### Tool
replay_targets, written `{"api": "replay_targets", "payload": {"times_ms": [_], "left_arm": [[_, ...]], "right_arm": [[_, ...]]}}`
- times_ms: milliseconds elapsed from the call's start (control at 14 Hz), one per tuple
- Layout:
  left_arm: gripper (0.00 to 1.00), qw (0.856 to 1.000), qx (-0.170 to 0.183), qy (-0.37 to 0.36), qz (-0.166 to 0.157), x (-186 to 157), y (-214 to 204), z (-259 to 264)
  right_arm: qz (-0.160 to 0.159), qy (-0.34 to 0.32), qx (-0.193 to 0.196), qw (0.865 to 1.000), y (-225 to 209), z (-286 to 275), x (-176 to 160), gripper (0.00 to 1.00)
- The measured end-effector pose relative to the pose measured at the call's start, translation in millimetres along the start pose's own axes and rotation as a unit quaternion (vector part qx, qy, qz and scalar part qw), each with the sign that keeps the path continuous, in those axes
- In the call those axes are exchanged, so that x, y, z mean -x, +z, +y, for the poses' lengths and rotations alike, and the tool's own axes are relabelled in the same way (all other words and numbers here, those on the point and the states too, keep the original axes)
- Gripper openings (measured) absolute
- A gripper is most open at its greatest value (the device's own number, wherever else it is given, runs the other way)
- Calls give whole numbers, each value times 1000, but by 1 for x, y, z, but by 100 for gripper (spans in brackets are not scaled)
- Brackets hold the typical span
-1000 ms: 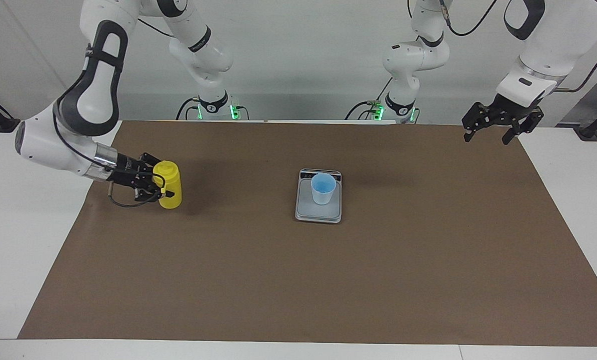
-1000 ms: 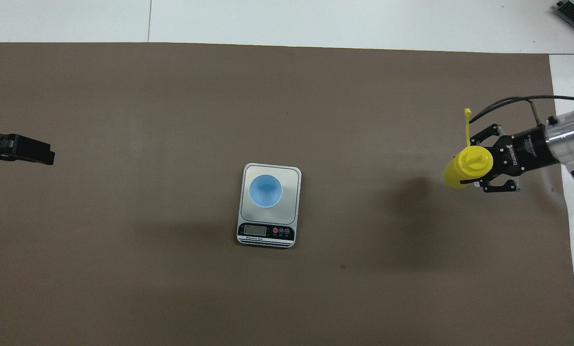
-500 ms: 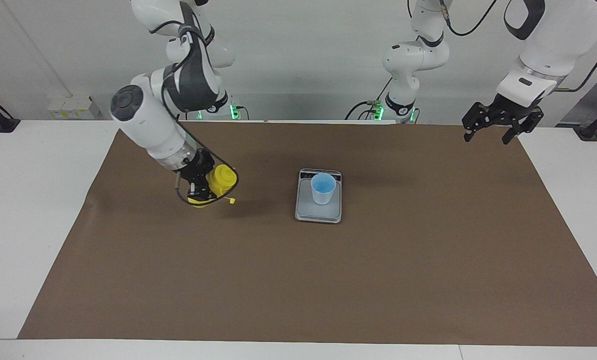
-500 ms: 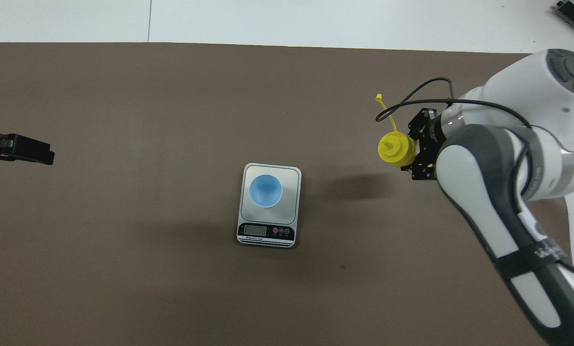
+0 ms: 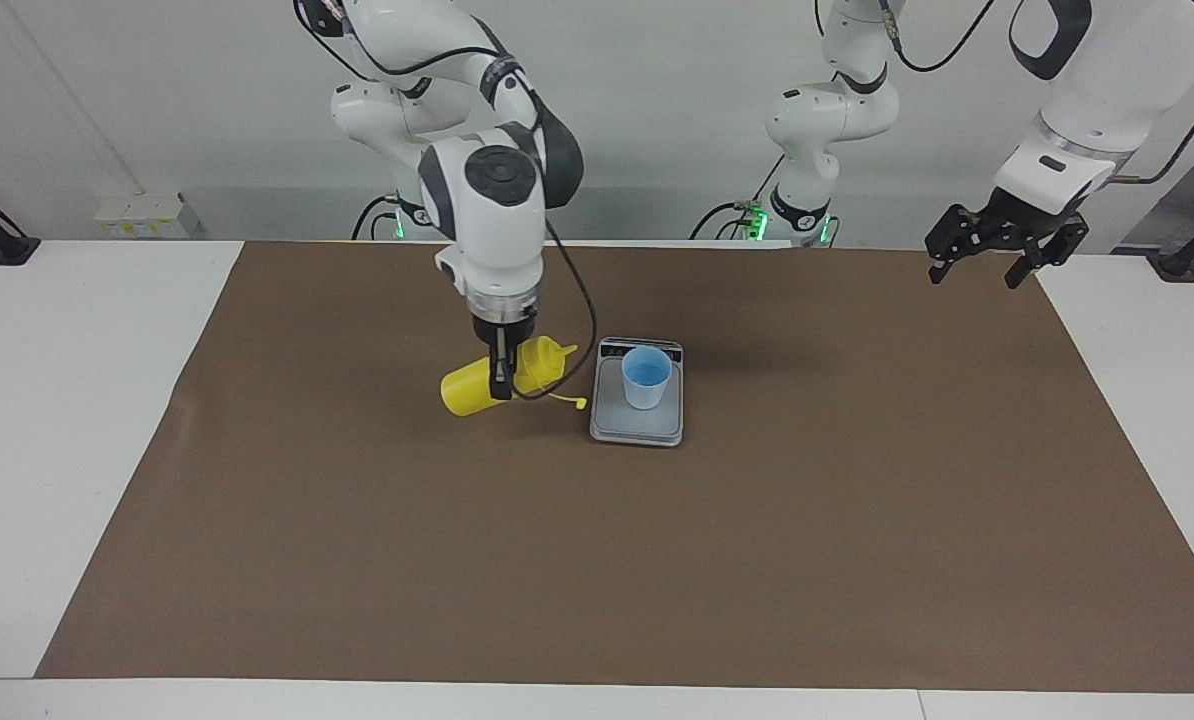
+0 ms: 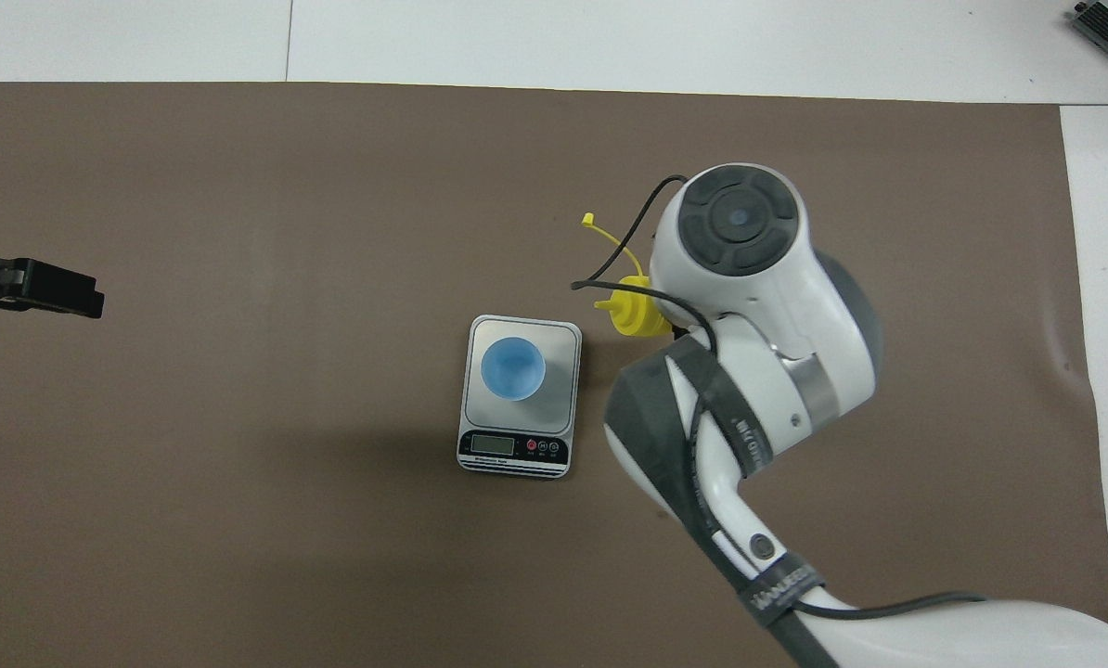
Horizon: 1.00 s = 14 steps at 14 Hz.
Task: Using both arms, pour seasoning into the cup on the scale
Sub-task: 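Tilt the yellow bottle over the cup with the right gripper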
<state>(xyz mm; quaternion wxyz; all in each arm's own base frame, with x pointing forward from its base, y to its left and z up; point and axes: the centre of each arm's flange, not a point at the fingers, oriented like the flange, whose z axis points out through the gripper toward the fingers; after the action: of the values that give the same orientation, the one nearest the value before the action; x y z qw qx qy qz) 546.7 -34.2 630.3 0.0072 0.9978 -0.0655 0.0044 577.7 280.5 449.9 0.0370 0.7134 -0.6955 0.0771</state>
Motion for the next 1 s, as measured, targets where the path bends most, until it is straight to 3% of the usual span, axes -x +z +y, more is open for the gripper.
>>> {"api": "replay_targets", "payload": {"times_ms": [286, 429, 643, 1000], "left_arm": [[100, 1000, 0, 0, 0, 0, 0, 0], [100, 1000, 0, 0, 0, 0, 0, 0], [100, 1000, 0, 0, 0, 0, 0, 0], [100, 1000, 0, 0, 0, 0, 0, 0]], "right_arm": [[101, -73, -57, 991, 10, 20, 76, 54], [156, -106, -72, 979, 22, 28, 108, 54], [233, -140, -101, 957, 28, 32, 126, 54], [295, -199, -114, 928, 38, 48, 148, 54]]}}
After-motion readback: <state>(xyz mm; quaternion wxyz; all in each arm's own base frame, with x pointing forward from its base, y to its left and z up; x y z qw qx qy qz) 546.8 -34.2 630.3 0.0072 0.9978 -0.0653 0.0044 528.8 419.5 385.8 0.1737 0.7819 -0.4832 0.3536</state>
